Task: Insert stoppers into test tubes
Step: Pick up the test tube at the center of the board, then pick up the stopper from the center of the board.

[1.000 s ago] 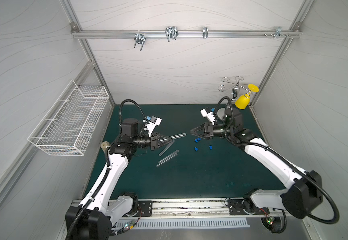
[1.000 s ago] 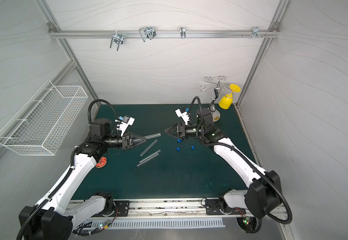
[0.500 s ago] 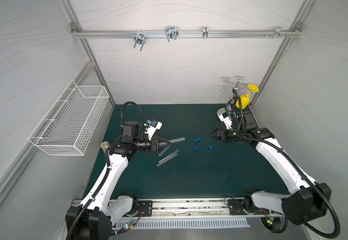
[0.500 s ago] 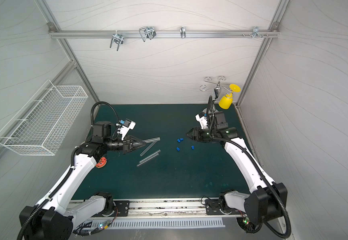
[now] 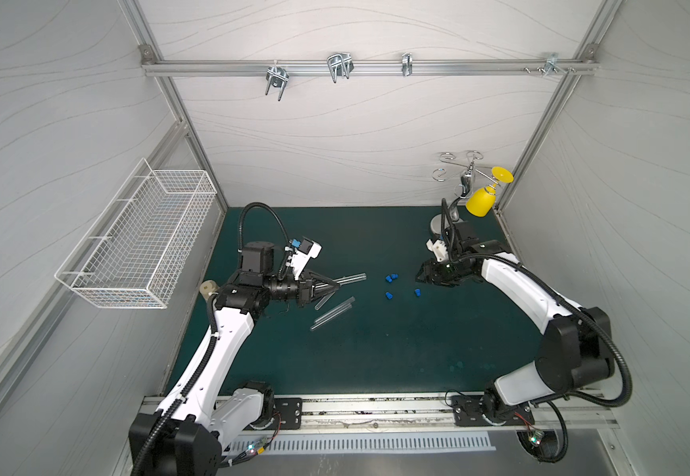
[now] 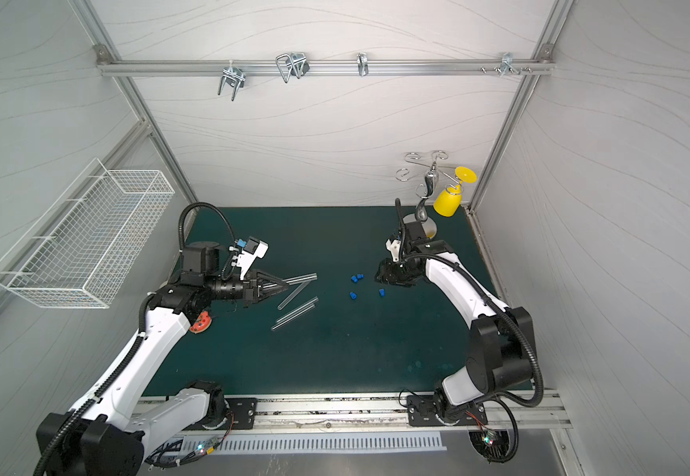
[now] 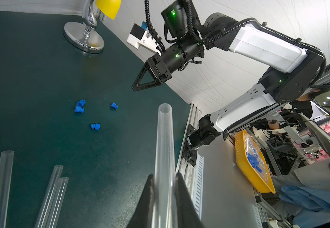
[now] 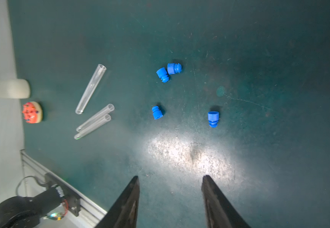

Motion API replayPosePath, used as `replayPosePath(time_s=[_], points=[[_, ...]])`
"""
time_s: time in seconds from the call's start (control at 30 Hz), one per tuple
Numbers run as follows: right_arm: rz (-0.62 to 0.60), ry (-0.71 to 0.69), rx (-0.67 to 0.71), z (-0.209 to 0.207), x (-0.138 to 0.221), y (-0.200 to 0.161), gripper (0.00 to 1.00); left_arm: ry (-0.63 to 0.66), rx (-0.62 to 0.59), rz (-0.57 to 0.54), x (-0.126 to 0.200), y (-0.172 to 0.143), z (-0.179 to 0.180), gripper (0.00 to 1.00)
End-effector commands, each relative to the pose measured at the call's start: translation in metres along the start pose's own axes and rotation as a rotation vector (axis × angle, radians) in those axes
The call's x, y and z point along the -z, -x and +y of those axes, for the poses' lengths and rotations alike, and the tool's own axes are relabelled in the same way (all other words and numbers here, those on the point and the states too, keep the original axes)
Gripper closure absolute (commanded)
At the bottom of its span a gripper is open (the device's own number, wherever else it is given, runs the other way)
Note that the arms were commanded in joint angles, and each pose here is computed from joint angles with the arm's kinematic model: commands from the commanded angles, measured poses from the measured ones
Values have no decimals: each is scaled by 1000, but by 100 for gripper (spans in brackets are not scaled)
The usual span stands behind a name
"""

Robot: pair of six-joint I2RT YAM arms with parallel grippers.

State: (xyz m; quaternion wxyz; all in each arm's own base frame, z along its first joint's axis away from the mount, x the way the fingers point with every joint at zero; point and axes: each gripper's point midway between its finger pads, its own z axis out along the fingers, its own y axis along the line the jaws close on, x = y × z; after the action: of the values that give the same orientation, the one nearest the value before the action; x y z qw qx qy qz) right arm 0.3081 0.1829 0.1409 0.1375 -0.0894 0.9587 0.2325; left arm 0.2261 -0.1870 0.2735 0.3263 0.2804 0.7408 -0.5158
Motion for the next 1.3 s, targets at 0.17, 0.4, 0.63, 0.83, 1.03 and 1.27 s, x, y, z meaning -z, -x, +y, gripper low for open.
replayPosePath(time_s=[0.17,0.4,0.63,0.83,1.03,1.27], points=[[134,-79,185,23,-36,-11,48,14,-43,-15,3,4,-2,94],[240,-94,345,38,-62,-24,48,16,-41,-18,3,4,-2,94],[313,-198,477,33,-80,-28,47,16,-45,-21,4,5,-3,94],[334,-258,599,35,-97,-28,47,18,-46,-22,4,5,-3,94],[306,-263,726,37,-111,-23,48,20,-51,-23,5,6,-4,94],[347,-276,699,31,-125,-22,52,21,-45,-22,4,6,-3,94]])
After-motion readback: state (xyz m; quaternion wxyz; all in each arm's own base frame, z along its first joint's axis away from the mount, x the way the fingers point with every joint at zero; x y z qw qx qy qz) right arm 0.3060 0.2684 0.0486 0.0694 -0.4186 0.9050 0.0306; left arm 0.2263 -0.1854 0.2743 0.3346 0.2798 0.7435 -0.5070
